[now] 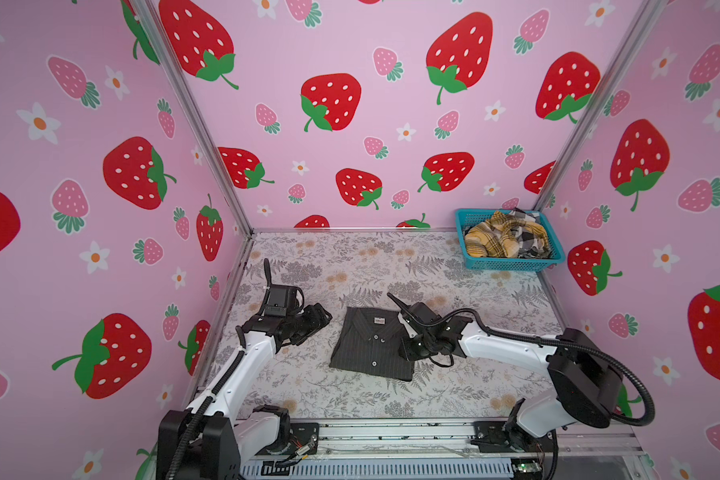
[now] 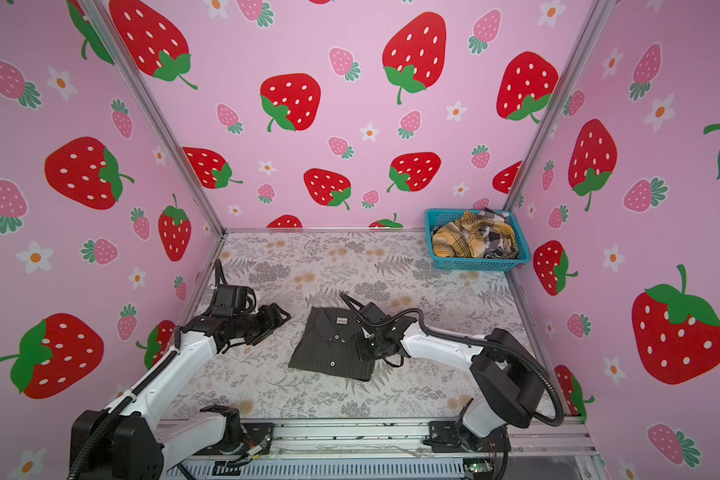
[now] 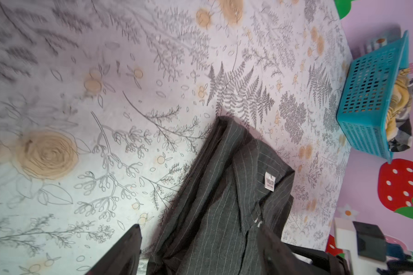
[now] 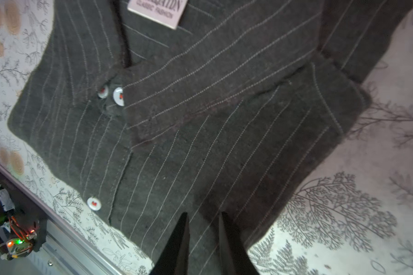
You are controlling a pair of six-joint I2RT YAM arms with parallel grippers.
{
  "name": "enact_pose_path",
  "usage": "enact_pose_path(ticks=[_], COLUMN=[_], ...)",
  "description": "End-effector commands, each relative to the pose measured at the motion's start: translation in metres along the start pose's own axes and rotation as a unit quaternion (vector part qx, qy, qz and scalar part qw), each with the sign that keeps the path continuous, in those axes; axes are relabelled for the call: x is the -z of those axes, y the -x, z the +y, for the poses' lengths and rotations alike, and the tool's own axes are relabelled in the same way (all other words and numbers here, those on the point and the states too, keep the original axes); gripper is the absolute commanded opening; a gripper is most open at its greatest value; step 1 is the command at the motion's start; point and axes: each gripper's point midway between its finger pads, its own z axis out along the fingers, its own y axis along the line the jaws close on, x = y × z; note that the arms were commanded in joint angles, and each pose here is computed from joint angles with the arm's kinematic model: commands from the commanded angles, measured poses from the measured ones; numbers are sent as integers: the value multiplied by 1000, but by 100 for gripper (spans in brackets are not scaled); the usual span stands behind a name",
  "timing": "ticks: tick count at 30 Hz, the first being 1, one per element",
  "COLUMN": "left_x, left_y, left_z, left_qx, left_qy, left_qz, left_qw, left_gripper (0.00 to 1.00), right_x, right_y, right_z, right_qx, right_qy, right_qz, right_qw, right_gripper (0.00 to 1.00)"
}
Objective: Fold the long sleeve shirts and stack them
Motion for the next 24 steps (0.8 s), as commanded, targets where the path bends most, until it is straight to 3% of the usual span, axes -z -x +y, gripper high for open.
enact_pose_path(ticks=[1, 7, 12, 19, 24], left_x=[-16, -28, -49, -62, -67], left_y=[-31, -44, -54, -65, -73], left_z=[7, 17, 17, 17, 30], left_qx=[54, 64, 71, 76, 88], left_qy=[-35, -40, -56, -50, -24], left_qz=[70, 89, 123, 123, 134], left_qw=[995, 993, 988, 988, 987], left_gripper=[75, 88, 89, 91, 90], right_x=[-10, -16, -16, 24, 39], right_y=[-1, -8, -6, 41, 59], right_z=[-8, -42, -39, -8, -17], right_qx=[-20, -53, -55, -25, -37], right_qy=[-8, -41, -27, 4, 13], right_qz=[4, 19, 24, -18, -35], right_qw=[1000, 998, 998, 1000, 999], right_gripper=[23, 20, 20, 26, 29])
